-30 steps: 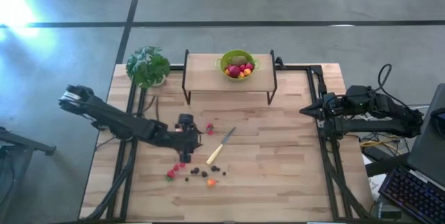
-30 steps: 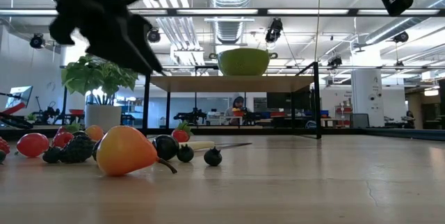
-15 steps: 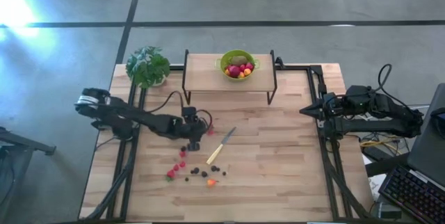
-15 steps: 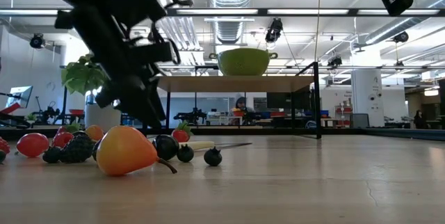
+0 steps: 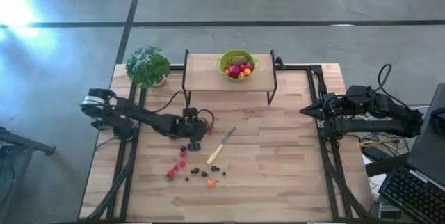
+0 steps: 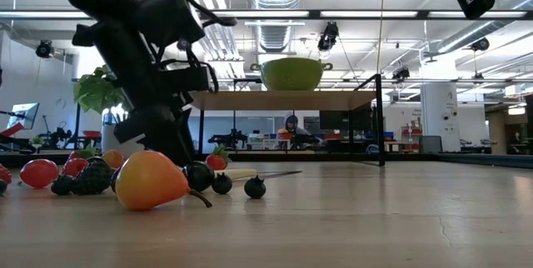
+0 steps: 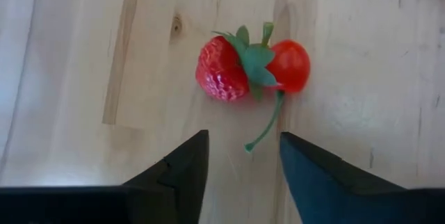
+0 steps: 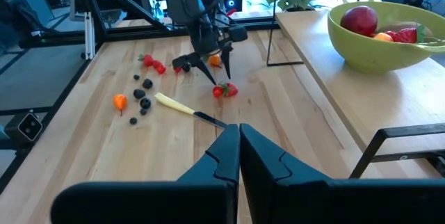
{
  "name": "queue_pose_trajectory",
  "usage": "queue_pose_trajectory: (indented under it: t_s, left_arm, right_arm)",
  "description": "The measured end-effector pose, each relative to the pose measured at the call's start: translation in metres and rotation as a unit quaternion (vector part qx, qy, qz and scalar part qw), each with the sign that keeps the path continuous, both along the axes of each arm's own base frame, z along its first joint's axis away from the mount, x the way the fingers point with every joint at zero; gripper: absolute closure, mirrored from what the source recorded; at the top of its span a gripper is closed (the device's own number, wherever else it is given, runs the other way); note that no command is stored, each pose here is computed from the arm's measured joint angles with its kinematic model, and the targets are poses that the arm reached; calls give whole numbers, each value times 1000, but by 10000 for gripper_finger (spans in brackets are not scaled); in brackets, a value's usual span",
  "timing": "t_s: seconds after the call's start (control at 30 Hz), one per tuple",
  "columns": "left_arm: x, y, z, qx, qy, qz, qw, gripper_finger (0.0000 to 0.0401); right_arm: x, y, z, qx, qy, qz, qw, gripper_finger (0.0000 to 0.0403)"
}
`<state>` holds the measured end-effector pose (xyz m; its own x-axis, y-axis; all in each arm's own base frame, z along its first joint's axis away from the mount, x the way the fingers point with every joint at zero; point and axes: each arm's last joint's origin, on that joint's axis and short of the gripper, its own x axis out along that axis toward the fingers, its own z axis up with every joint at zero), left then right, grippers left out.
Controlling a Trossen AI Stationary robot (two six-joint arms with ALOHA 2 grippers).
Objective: Pick & Place Fruit
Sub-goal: Put the red cherry into the strainer bowl
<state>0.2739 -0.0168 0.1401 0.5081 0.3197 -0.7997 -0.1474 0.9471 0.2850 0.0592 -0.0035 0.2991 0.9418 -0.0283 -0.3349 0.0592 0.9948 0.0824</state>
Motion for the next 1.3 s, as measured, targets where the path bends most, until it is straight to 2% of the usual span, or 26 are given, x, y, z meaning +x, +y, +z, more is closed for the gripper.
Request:
queue_pose_trajectory:
  t_s: [0.3,0.57,0.97,1.13,1.3]
  left_arm:
    - [1,0,-1,0,0,-3,1000,313]
    - [1,-2,0,-30,-1,-21,999,389]
    - [6,-3,8,-27,-11,-29,999,397]
    - [17,-5,29,-42,-32,-44,998,398]
    - [28,-7,65,-37,-88,-62,993,399]
  right_arm:
    - [0,0,0,0,0,0,1000,394]
    - [0,0,0,0,0,0,1000,394]
    - [0,0,0,0,0,0,1000,394]
    - [0,0,0,0,0,0,1000,394]
    - [0,0,0,0,0,0,1000,394]
